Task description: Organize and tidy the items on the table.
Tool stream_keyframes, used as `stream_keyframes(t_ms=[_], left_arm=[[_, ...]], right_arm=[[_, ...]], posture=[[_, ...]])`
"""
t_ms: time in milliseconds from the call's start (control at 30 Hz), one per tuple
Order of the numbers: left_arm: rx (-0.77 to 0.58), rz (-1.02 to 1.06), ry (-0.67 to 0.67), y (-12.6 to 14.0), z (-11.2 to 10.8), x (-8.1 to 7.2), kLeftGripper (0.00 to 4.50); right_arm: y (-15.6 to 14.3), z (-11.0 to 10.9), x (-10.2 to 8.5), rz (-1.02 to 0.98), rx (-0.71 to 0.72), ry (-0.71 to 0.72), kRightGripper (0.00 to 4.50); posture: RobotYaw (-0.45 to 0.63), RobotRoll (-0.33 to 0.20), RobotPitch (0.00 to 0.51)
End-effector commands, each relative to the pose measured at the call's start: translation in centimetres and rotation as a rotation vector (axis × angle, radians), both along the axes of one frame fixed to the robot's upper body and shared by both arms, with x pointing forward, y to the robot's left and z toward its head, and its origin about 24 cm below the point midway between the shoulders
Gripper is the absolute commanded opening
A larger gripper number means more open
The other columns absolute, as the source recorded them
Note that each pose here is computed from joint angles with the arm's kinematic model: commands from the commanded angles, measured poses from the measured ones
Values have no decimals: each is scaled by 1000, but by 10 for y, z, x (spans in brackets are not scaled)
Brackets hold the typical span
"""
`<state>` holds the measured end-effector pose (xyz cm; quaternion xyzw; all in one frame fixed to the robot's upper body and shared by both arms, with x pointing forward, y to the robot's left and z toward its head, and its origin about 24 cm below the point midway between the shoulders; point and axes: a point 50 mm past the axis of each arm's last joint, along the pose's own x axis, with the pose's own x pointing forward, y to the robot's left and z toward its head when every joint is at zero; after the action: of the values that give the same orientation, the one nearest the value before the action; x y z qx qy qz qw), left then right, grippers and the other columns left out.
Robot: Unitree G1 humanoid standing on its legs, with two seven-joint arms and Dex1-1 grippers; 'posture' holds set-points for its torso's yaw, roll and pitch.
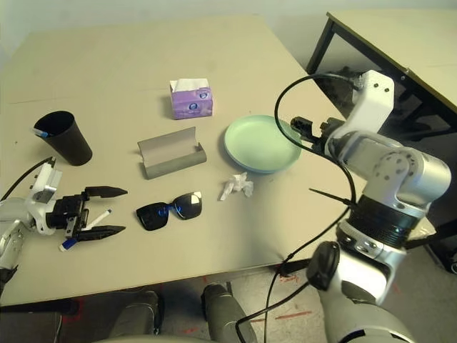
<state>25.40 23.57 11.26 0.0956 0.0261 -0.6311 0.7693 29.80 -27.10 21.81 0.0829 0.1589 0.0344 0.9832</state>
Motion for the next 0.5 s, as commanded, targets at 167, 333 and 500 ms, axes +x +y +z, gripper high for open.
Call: stream_keyframes(t_ms=[167,333,500], left_arm=[[4,29,0,8,3,2,4500],[6,34,-1,9,3,2,4500],[3,37,0,8,1,1,4500]], right_arm=[[2,-14,-26,279,-144,84,4473],[9,-27,-37,445,-192,136,4473],[29,-47,-45,592,-198,176,4473]], posture=[[-109,0,152],[-108,0,152],[-99,0,147]])
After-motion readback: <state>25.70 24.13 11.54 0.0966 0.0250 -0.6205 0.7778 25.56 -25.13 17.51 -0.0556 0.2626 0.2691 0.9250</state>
